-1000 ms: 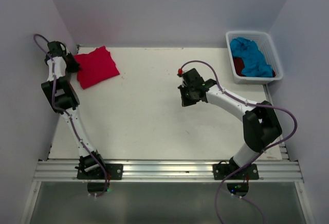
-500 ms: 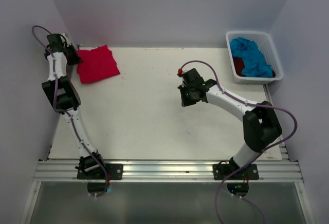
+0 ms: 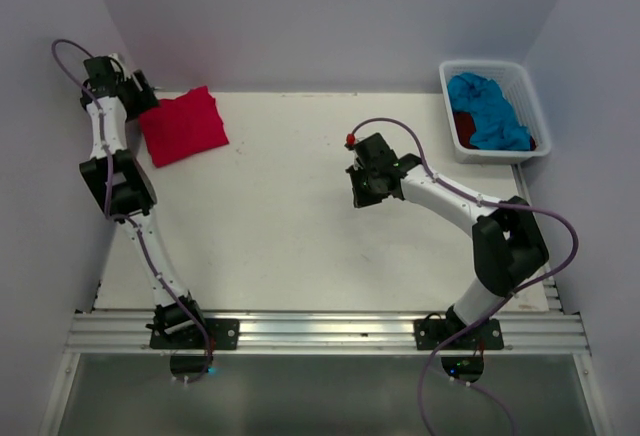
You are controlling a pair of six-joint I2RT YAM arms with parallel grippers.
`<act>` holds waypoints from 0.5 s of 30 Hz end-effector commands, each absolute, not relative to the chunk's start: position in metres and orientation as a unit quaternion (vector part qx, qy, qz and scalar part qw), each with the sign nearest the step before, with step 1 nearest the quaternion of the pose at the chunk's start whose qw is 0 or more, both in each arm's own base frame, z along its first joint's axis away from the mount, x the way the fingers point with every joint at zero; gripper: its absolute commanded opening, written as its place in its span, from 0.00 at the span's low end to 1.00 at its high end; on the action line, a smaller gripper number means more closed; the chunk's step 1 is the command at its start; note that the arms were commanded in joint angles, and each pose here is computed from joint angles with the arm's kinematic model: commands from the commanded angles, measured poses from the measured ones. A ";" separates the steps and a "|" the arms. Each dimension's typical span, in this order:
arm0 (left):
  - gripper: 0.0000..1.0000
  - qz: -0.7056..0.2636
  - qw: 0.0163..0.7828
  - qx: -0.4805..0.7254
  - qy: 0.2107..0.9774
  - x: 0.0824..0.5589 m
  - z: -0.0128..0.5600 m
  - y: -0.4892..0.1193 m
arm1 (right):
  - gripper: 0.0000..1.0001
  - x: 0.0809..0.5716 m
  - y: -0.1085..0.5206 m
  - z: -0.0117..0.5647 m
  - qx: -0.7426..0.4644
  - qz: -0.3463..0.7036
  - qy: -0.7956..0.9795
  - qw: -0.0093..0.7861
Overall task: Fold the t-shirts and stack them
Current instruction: Put the neatly folded tshirt into the corner of the board with the left arm
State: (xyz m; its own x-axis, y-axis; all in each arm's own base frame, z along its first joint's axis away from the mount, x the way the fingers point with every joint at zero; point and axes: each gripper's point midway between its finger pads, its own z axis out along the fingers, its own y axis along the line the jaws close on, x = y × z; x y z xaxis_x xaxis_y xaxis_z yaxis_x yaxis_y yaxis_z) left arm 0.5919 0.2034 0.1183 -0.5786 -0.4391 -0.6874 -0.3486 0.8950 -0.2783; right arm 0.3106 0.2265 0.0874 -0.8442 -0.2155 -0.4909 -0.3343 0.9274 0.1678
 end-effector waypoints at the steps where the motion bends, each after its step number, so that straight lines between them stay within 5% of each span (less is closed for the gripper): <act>1: 0.74 -0.051 0.487 -0.204 0.848 0.584 0.224 0.197 | 0.00 0.311 0.232 0.094 -0.152 0.137 0.947 0.248; 4: 0.70 -0.078 0.514 -0.171 0.837 0.577 0.248 0.163 | 0.00 0.312 0.234 0.097 -0.149 0.144 0.944 0.256; 6: 0.41 -0.123 0.510 -0.157 0.836 0.577 0.238 0.133 | 0.00 0.312 0.235 0.100 -0.144 0.153 0.941 0.264; 8: 0.00 -0.161 0.495 -0.160 0.839 0.577 0.223 0.113 | 0.00 0.309 0.235 0.099 -0.138 0.157 0.941 0.265; 15: 0.00 -0.200 0.448 -0.195 0.849 0.560 0.160 0.084 | 0.00 0.302 0.236 0.100 -0.124 0.181 0.935 0.278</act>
